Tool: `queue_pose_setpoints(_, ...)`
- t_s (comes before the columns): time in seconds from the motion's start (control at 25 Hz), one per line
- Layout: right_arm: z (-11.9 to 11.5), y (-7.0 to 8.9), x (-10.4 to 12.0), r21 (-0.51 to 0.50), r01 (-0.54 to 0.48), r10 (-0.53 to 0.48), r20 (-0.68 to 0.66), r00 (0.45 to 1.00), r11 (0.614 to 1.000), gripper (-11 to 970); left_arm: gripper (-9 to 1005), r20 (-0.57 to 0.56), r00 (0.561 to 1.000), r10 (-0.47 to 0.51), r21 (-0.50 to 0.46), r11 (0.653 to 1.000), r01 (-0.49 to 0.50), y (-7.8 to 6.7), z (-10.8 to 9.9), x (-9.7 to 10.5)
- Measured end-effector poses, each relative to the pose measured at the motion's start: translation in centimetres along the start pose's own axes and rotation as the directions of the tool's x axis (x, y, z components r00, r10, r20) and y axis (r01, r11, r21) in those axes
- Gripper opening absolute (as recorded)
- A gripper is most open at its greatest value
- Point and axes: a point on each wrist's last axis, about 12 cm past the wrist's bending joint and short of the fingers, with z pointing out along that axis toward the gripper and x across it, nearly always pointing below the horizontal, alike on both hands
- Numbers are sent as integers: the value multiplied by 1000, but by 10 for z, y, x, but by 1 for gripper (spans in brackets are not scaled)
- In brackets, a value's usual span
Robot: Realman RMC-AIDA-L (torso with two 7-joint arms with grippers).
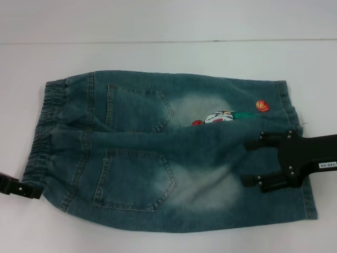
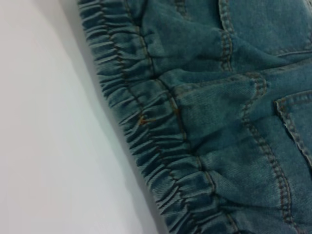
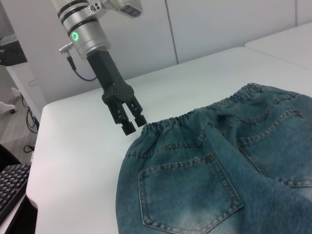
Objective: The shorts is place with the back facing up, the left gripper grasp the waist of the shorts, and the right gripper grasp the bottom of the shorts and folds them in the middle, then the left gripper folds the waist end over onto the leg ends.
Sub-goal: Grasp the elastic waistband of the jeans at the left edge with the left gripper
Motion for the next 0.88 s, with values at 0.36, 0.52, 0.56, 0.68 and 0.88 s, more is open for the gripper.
queue_pose_setpoints(0.36, 1, 1, -2, -14, 4, -4, 3, 1000, 1000, 942, 843, -4, 1000, -2, 5, 1000, 2, -2, 3, -4)
queue_pose_setpoints(0.52, 2, 1, -2, -16, 5, -5, 3, 1000, 1000, 941, 843, -20, 1000, 6, 0, 1000, -6, -3, 4, -4)
queue_pose_setpoints(0.56, 2, 1, -2, -17, 5, -5, 3, 1000, 1000, 941, 843, -24, 1000, 8, -2, 1000, -8, -3, 5, -5)
queue_pose_setpoints(0.68, 2, 1, -2, -18, 6, -6, 2, 1000, 1000, 941, 843, -26, 1000, 14, 5, 1000, -14, -5, 5, -6)
queue_pose_setpoints(0.88, 2, 1, -2, -16, 6, -6, 2, 1000, 1000, 941, 843, -27, 999, 29, 30, 999, -28, -10, 6, -11)
